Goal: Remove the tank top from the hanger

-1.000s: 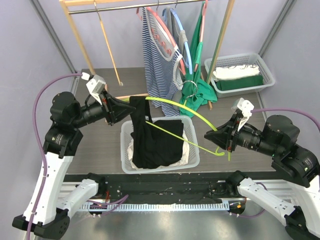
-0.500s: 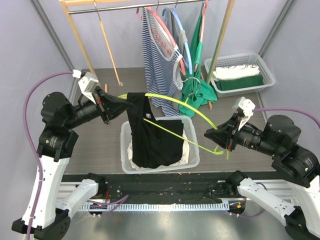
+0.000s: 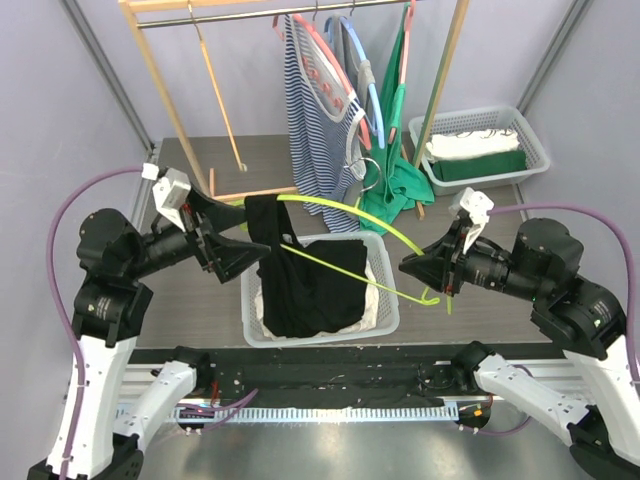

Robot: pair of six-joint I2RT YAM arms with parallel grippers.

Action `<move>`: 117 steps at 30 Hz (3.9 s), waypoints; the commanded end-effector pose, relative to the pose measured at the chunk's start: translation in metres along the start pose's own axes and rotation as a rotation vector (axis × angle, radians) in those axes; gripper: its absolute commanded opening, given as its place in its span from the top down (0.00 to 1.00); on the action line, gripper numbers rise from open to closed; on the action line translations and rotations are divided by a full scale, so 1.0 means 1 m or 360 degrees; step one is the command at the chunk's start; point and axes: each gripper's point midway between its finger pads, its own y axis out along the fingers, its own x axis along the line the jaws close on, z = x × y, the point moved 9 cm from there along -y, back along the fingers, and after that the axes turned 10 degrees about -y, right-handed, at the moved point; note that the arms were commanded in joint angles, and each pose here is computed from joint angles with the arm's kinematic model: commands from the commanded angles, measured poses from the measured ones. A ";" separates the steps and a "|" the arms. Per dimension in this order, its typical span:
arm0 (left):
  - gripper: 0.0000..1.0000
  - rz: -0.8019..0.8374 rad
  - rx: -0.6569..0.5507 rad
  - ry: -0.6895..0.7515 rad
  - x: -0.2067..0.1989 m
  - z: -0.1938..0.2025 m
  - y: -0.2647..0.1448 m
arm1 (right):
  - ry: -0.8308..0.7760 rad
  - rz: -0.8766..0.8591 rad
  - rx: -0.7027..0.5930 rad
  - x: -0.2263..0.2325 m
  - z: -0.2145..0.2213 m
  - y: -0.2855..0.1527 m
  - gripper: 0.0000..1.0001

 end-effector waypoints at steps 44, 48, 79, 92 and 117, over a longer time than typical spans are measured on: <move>0.00 -0.0379 0.0100 -0.0041 0.037 0.051 -0.011 | 0.0147 0.0245 -0.0048 -0.017 -0.014 0.013 0.99; 0.00 -0.0357 0.0177 -0.0094 0.047 0.076 -0.006 | 0.0154 0.0231 -0.0051 -0.016 -0.014 0.014 0.99; 0.91 -0.0376 0.0187 0.0303 0.055 0.052 0.030 | 0.0146 0.0130 -0.0006 -0.012 -0.008 0.017 0.99; 1.00 -0.0548 -0.0115 0.0493 0.027 -0.016 0.003 | 0.0178 0.0081 0.0077 0.005 0.006 -0.013 0.99; 1.00 0.0106 0.0616 0.0306 0.031 0.069 0.060 | 0.0006 0.0769 -0.0244 -0.018 -0.054 -0.061 0.99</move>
